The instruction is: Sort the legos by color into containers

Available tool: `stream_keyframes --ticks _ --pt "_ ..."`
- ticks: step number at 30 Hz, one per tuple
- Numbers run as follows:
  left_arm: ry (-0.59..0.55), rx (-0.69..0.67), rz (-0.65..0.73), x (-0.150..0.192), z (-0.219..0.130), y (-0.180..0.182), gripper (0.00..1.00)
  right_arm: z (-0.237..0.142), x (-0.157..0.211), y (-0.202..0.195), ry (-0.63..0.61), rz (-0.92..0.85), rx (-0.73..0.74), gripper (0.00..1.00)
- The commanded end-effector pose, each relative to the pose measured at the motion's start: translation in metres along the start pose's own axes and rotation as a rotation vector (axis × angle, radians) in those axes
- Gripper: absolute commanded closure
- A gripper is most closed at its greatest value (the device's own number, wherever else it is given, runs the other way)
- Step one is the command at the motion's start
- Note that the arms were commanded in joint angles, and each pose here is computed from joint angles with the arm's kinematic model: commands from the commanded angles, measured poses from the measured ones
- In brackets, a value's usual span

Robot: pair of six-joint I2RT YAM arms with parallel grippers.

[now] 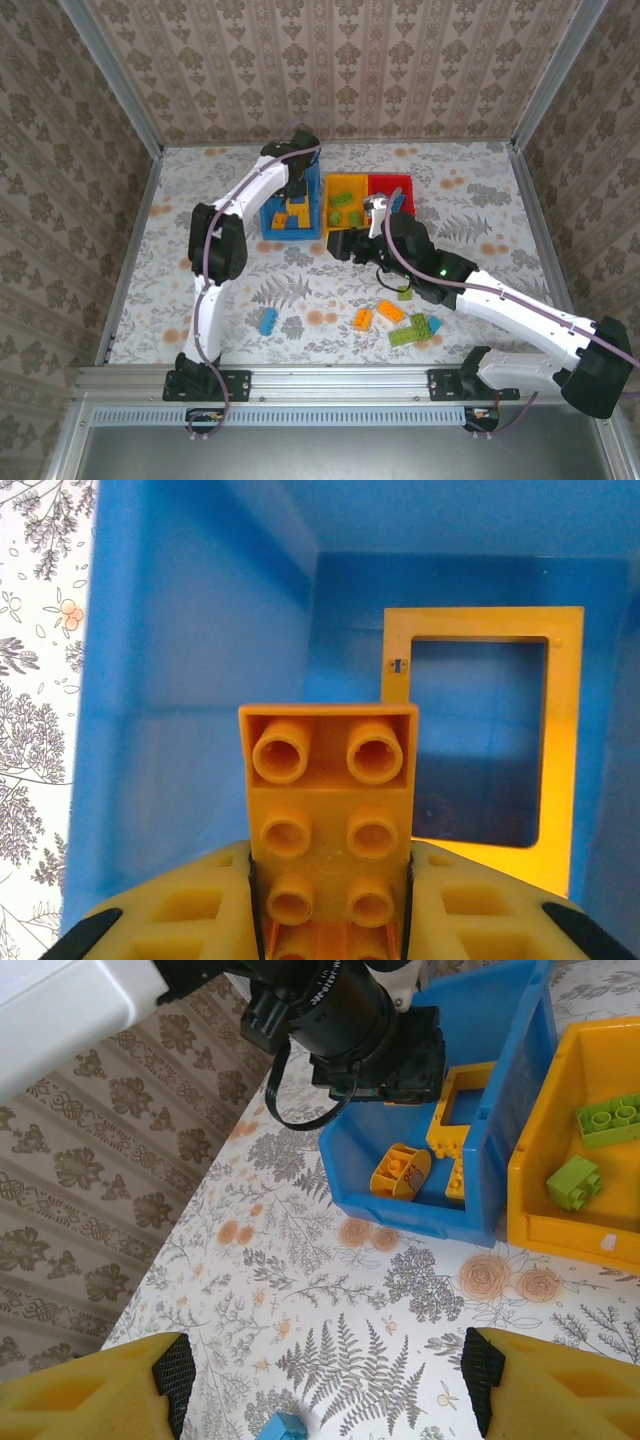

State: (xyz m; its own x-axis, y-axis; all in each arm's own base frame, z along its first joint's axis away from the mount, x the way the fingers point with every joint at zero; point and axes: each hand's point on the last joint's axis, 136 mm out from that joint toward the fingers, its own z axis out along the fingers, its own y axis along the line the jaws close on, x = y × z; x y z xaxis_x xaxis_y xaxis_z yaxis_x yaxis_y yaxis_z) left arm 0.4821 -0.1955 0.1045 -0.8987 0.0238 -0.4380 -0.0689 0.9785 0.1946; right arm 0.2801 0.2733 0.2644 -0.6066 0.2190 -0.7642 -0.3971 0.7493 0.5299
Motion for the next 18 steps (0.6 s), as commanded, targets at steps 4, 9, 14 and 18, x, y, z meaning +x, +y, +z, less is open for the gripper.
stream_keyframes --ticks 4,9,14,18 --pt "0.059 -0.064 0.016 0.008 0.013 0.014 0.67 -0.002 -0.001 -0.006 -0.018 0.016 0.005 0.26" --pt "0.07 -0.064 0.006 0.011 0.012 0.014 0.48 -0.002 0.003 -0.007 -0.001 0.015 0.005 0.25" --pt "0.037 -0.04 0.002 0.005 -0.008 0.01 0.39 -0.004 0.007 -0.01 0.007 0.014 0.011 0.25" --pt "-0.006 0.008 -0.018 -0.002 -0.033 0.004 0.41 -0.008 0.008 -0.016 0.004 0.011 0.03 0.25"
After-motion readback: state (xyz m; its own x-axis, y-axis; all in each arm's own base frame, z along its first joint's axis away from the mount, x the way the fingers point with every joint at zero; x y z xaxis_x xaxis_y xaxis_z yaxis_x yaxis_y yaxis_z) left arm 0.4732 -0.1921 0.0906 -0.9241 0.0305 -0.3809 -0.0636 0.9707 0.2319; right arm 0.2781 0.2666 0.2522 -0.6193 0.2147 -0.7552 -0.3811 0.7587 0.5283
